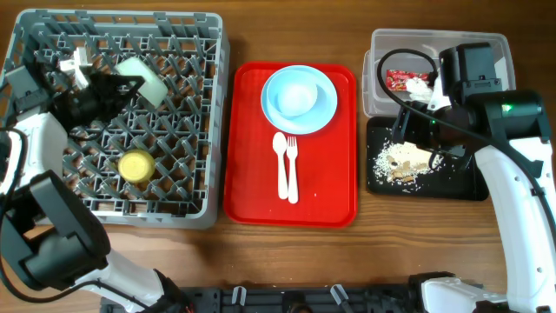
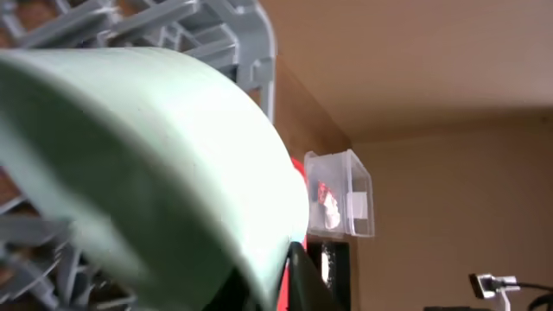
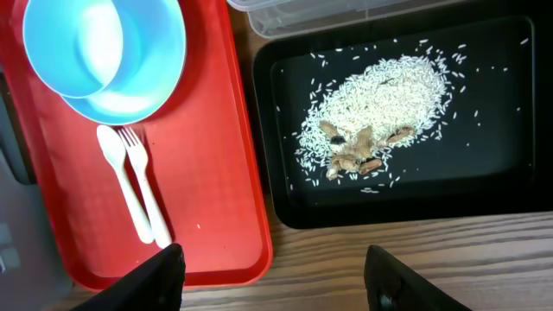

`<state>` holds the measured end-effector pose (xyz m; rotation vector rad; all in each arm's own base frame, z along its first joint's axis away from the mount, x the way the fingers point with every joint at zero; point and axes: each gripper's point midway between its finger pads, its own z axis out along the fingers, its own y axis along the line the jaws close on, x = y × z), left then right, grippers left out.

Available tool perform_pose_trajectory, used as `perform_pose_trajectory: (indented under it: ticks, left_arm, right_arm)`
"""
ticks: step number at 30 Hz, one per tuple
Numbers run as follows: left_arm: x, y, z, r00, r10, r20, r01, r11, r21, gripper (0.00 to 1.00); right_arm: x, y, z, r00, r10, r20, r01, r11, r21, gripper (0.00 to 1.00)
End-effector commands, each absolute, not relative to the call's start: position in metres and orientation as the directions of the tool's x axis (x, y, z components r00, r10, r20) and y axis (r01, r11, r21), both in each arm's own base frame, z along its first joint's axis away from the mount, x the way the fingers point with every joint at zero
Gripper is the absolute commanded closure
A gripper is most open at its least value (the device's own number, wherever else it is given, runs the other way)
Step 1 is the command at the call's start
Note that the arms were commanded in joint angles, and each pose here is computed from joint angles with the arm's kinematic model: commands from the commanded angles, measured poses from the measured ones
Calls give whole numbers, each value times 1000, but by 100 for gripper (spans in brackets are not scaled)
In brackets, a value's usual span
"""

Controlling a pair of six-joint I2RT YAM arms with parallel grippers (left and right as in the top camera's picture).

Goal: Sort waste into correct bins and load items into the dishwasher rack
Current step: 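Place the green bowl into the dish rack with left gripper, then grasp the blue bowl on the plate with left gripper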

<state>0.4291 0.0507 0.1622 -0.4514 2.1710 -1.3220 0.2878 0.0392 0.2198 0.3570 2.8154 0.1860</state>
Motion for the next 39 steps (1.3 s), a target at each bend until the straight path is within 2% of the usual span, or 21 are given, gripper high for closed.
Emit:
perform_pose_trajectory:
  ticks: [1,2,5,6,10,11,13,19,22,25,27,29,32,36,39]
  left_arm:
    - [425,72,140,-772,-589,-238,-109,493,-863,77]
    - [422,74,138,-771,-598,-218,-129,483,-866,68]
    - [412,80,137,-765,-624,-160,-185,451,-873,57]
    - [408,82,138,-760,-633,-145,-202,442,-874,50]
    - [393,97,144,-729,-676,-110,-267,428,-863,36]
    - [387,103,143,-715,-692,-104,-304,440,-845,26]
    - [378,113,142,-691,-715,-104,-360,466,-808,0]
    - [362,123,182,-635,-747,-197,-371,518,-771,0]
    - [361,105,211,-646,-710,-282,-296,573,-764,0]
    - [365,74,232,-671,-628,-394,-221,677,-702,0]
    - [372,43,236,-700,-537,-470,-175,768,-616,0]
    - [383,2,239,-731,-429,-531,-86,829,-552,0]
    - [402,-63,241,-723,-251,-644,61,905,-421,0]
    - [417,-151,241,-645,-18,-764,291,919,-268,0]
    - [422,-228,226,-586,86,-806,442,867,-229,0]
  right_arm:
    - [287,35,223,-919,269,-289,234,960,153,33]
    - [287,35,223,-919,269,-288,234,960,153,33]
    - [287,35,223,-919,269,-289,233,960,153,33]
    - [287,35,223,-919,269,-289,234,960,153,33]
    - [287,35,223,-919,269,-288,233,960,152,33]
    - [287,35,223,-919,269,-288,233,960,152,33]
    - [287,35,223,-919,269,-289,233,960,153,33]
    - [287,35,223,-918,269,-291,233,960,153,33]
    - [288,35,223,-918,270,-291,233,960,154,33]
    - [287,35,223,-913,290,-285,254,954,158,33]
    - [286,28,222,-884,377,-277,346,925,155,30]
    - [286,22,222,-874,400,-275,370,916,156,25]
    - [282,12,220,-866,427,-259,402,904,146,23]
    - [279,0,219,-853,460,-248,439,888,139,17]
    - [279,-2,219,-860,445,-249,423,895,139,17]
